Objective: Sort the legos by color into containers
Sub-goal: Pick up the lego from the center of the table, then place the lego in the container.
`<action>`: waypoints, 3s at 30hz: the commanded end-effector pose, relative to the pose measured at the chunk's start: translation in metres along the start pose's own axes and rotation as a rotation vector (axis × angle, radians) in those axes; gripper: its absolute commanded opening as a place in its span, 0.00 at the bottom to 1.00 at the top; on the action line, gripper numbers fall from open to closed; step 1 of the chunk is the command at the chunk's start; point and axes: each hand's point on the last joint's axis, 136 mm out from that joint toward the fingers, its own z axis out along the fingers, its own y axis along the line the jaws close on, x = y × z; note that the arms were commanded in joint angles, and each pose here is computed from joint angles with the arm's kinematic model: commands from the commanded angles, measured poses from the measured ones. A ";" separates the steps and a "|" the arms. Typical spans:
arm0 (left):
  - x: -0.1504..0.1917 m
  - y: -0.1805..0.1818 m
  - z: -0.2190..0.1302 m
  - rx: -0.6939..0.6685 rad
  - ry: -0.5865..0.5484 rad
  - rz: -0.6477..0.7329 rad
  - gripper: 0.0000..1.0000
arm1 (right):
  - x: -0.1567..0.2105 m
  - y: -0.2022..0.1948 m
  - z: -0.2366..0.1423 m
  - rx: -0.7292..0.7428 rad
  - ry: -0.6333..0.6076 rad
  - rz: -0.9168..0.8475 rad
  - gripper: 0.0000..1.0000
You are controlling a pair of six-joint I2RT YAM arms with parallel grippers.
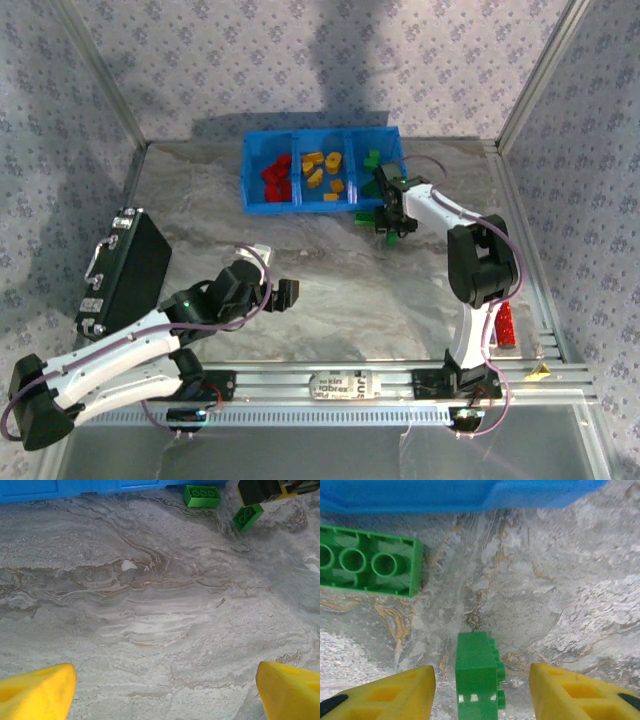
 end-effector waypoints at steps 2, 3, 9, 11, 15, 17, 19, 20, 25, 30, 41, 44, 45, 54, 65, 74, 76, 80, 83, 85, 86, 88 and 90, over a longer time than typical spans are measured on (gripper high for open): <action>-0.001 -0.005 0.000 0.027 -0.015 0.009 0.92 | 0.003 0.005 -0.003 -0.025 -0.010 0.018 0.54; -0.001 -0.005 -0.001 0.029 -0.015 0.009 0.92 | 0.005 0.007 -0.001 -0.026 -0.006 0.011 0.53; 0.000 -0.003 -0.001 0.028 -0.017 0.002 0.92 | 0.010 0.009 0.000 -0.009 -0.003 -0.004 0.45; 0.001 -0.003 -0.001 0.027 -0.017 0.000 0.92 | 0.011 0.011 -0.001 -0.004 -0.004 -0.011 0.39; 0.000 -0.002 -0.004 0.030 -0.027 -0.004 0.92 | 0.013 0.014 -0.007 0.005 -0.017 -0.024 0.32; -0.001 -0.002 -0.005 0.030 -0.030 -0.004 0.92 | 0.013 0.015 -0.011 0.008 -0.024 -0.030 0.30; -0.001 -0.002 -0.005 0.031 -0.033 -0.004 0.92 | 0.012 0.017 -0.018 0.008 -0.039 -0.036 0.30; -0.002 -0.003 -0.005 0.031 -0.034 -0.005 0.92 | 0.012 0.018 -0.021 0.006 -0.043 -0.041 0.30; -0.004 -0.005 -0.005 0.038 -0.041 -0.002 0.92 | 0.007 0.028 -0.041 -0.023 -0.087 -0.070 0.29; -0.006 -0.006 -0.004 0.042 -0.049 -0.003 0.92 | 0.001 0.034 -0.069 -0.045 -0.142 -0.094 0.28; -0.005 -0.011 0.000 0.060 -0.041 0.005 0.92 | -0.026 0.032 -0.155 -0.087 -0.338 -0.138 0.29; -0.002 -0.012 0.001 0.061 -0.034 0.010 0.92 | -0.040 0.025 -0.175 -0.088 -0.378 -0.133 0.29; -0.001 -0.013 0.001 0.061 -0.034 0.014 0.92 | -0.045 0.023 -0.181 -0.085 -0.393 -0.132 0.29; 0.002 -0.012 0.000 0.050 -0.026 0.024 0.92 | -0.089 0.012 -0.225 -0.083 -0.507 -0.100 0.29; 0.003 -0.009 0.002 0.031 -0.025 0.028 0.92 | -0.124 0.011 -0.219 -0.109 -0.519 -0.041 0.29; 0.001 -0.009 0.001 0.025 -0.021 0.031 0.92 | -0.145 0.012 -0.183 -0.109 -0.455 -0.011 0.29; 0.001 -0.008 0.000 0.020 -0.024 0.030 0.92 | -0.147 0.013 -0.174 -0.111 -0.441 -0.006 0.28; 0.001 -0.008 0.001 0.019 -0.024 0.032 0.92 | -0.148 0.014 -0.156 -0.109 -0.407 -0.002 0.28; 0.002 -0.007 0.001 0.016 -0.021 0.032 0.92 | -0.147 0.014 -0.141 -0.102 -0.379 -0.002 0.28; 0.002 -0.008 0.001 0.021 -0.019 0.032 0.92 | -0.146 0.013 -0.131 -0.098 -0.363 0.001 0.28; 0.002 -0.008 0.001 0.019 -0.017 0.031 0.92 | -0.146 0.013 -0.126 -0.098 -0.355 0.003 0.28; 0.002 -0.008 0.001 0.019 -0.019 0.031 0.92 | -0.148 0.013 -0.117 -0.099 -0.341 0.010 0.28; 0.002 -0.008 0.001 0.019 -0.018 0.029 0.92 | -0.149 0.013 -0.108 -0.098 -0.323 0.014 0.28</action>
